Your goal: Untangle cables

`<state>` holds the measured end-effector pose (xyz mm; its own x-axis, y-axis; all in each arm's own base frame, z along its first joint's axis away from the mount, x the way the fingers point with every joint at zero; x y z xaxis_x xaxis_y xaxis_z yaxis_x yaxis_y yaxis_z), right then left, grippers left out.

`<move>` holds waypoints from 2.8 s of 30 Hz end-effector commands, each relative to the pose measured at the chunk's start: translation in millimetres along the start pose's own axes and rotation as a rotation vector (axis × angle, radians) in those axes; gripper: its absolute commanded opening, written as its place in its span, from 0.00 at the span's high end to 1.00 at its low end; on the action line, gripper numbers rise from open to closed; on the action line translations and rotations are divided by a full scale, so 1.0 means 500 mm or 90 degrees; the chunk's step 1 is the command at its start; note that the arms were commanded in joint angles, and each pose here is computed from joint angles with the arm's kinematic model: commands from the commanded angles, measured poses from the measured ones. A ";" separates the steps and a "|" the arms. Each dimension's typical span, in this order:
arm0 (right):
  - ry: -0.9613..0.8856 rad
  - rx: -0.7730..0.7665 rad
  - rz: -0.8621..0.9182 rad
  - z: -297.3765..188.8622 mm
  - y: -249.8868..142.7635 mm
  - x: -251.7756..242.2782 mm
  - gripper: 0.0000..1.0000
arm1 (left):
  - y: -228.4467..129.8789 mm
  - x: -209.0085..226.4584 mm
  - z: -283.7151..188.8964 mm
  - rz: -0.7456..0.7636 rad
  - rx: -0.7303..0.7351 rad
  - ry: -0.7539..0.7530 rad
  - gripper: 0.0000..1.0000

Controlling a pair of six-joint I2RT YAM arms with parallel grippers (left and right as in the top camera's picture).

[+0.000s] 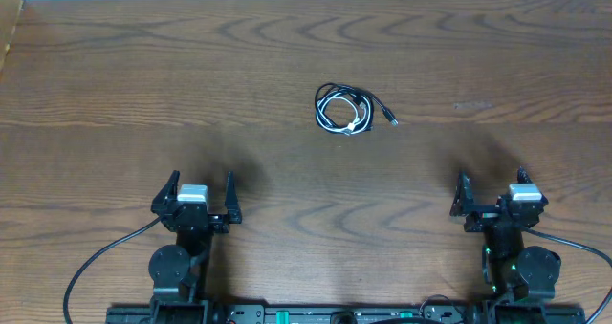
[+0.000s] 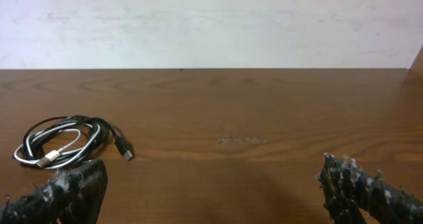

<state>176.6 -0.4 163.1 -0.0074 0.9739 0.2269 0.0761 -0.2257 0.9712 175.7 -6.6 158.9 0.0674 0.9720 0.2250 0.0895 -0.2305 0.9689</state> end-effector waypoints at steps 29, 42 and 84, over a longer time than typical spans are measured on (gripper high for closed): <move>0.044 -0.012 0.000 -0.006 0.022 0.019 0.01 | 0.017 -0.003 -0.003 -0.011 0.024 -0.031 0.02; 0.140 0.029 0.036 -0.020 0.102 0.071 0.01 | 0.138 0.013 0.024 -0.037 0.150 -0.096 0.02; 0.212 0.472 0.169 0.157 0.265 0.156 0.01 | 0.278 -0.211 0.437 -0.131 0.582 -0.379 0.32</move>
<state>265.2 44.8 295.6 -0.1550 0.8152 0.5580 0.7573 -0.2647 0.5970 385.4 -150.4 254.1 0.4996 0.8321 -0.2408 0.7916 -0.3256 0.5171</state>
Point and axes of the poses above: each gripper's point midway between its finger pads, its own z axis out along the fingers, its own x axis along the line the jaws close on, y = z × x, the point moved 7 cm from there along -z, back along the fingers, and after that the axes turned 11 degrees about z, right-handed, at the moved point
